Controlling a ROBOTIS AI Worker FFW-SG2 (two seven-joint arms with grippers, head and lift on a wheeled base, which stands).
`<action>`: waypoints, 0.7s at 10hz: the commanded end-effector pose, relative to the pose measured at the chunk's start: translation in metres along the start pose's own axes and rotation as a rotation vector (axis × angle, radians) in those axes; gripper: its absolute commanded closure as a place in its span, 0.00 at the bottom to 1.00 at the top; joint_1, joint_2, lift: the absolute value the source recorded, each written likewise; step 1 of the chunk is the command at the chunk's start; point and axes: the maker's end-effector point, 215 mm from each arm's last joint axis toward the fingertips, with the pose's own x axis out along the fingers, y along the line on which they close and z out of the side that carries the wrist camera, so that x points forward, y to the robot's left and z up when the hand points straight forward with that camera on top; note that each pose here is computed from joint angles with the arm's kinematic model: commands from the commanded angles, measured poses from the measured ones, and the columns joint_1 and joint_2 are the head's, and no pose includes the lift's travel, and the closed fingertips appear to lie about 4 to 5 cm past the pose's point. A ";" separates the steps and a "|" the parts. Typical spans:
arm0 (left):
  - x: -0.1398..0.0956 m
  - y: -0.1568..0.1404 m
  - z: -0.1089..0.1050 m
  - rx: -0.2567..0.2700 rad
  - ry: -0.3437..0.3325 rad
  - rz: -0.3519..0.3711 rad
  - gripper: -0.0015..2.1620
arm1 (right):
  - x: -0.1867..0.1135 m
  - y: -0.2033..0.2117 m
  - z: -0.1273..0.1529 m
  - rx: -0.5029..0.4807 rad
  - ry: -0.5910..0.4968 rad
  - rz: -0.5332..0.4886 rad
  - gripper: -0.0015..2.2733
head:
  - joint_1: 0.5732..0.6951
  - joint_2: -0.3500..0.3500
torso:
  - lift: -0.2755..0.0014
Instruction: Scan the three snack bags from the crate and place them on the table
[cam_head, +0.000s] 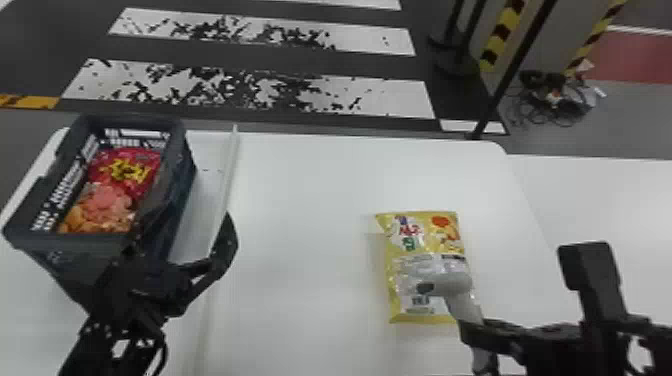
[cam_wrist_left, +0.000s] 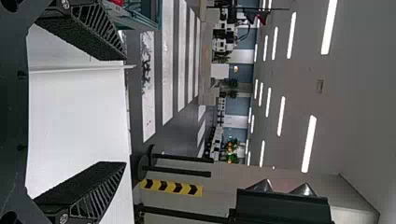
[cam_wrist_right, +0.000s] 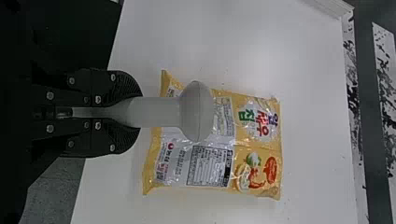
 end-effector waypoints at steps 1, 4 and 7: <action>0.000 0.000 0.000 0.001 0.000 0.000 0.03 | -0.008 -0.018 0.014 0.040 -0.041 -0.028 0.99 | 1.00 0.32 | 0.77; 0.000 0.000 0.002 0.003 -0.004 -0.001 0.03 | -0.002 -0.081 0.030 0.103 -0.088 -0.126 0.99 | 1.00 0.23 | 0.77; 0.001 -0.004 0.003 0.008 -0.001 -0.010 0.03 | 0.019 -0.132 0.071 0.102 -0.199 -0.185 0.99 | 1.00 0.14 | 0.77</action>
